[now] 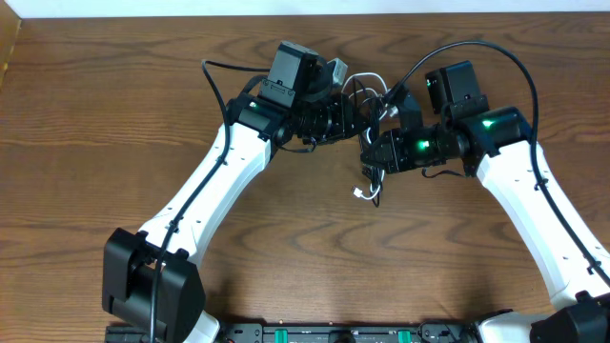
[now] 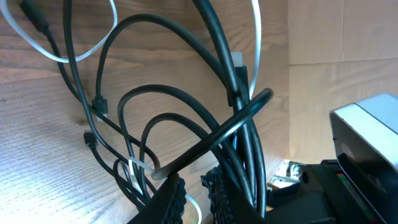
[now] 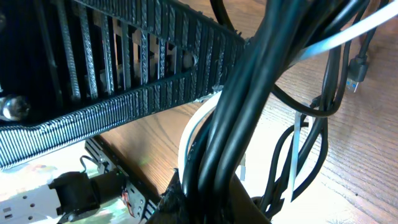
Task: Untangle cables
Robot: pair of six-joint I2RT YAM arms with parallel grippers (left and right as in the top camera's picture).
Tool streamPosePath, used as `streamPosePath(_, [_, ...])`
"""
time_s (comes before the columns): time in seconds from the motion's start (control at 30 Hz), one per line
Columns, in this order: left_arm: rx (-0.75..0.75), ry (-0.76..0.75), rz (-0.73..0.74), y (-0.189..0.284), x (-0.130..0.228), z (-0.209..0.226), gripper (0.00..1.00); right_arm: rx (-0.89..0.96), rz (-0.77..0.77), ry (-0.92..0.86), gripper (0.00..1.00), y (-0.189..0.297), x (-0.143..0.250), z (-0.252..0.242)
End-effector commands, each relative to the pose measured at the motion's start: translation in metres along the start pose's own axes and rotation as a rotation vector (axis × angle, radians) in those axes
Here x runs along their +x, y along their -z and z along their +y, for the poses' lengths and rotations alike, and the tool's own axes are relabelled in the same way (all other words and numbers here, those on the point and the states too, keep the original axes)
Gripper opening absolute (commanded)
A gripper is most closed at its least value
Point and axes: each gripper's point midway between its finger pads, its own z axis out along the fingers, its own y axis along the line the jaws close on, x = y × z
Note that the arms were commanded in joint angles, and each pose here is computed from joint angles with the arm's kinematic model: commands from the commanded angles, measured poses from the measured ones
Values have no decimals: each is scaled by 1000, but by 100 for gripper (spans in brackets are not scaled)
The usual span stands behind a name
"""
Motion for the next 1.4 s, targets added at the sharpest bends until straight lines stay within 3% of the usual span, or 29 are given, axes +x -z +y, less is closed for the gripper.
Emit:
streamPosePath(0.0, [87,-31,56,0,10,-17,19,-26,-23,17,2,7,-7,9])
streamPosePath(1.37, [114,-38,74,0,13,-21,19,-26,-21,16,2,7,-6,9])
